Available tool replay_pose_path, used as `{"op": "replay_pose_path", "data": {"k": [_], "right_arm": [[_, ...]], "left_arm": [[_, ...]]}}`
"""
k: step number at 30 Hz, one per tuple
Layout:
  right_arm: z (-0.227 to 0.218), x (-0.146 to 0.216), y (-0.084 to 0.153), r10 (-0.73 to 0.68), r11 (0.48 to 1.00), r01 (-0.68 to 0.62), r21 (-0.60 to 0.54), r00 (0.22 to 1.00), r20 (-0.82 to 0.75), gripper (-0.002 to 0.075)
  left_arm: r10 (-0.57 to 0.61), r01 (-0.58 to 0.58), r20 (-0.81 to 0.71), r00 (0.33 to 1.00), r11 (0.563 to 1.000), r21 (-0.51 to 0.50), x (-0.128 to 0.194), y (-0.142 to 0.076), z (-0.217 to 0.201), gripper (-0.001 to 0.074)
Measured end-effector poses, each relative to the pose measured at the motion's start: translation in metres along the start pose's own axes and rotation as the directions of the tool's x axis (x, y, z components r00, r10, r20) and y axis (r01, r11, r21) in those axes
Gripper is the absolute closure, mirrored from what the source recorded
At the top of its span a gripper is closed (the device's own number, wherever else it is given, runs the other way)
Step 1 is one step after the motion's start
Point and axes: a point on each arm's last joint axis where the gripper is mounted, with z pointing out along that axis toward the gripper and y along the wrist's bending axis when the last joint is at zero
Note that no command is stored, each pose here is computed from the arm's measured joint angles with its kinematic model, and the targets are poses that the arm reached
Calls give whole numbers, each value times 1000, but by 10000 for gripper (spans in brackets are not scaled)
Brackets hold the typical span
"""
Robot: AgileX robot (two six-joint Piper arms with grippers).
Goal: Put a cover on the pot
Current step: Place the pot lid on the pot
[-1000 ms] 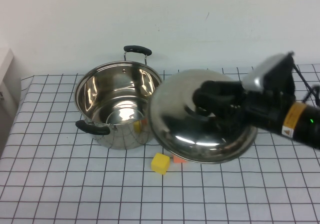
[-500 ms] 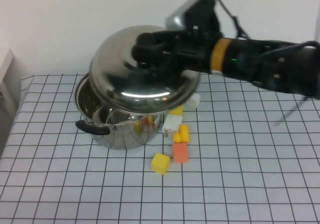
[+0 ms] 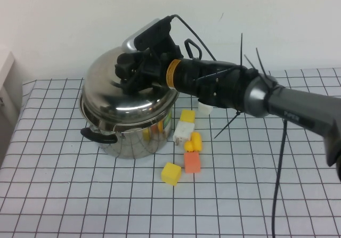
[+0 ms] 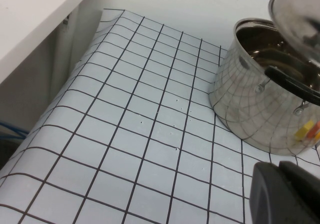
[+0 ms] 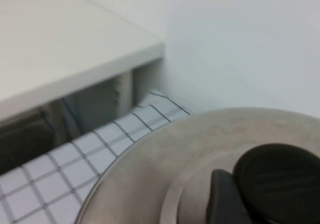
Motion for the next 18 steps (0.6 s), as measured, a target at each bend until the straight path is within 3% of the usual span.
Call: {"op": "replay_pose_path", "data": {"k": [7,18], "right_arm": [[19,15,-10,77,994,-74,84,997,-24,370],[37,22,-4,107,992,-107,71,994,0,370]], "left_arm": [[2,-2,0,1000,1000,0,0,0,0,738],[5,-5,0,1000,1000,0,0,0,0,738]]}}
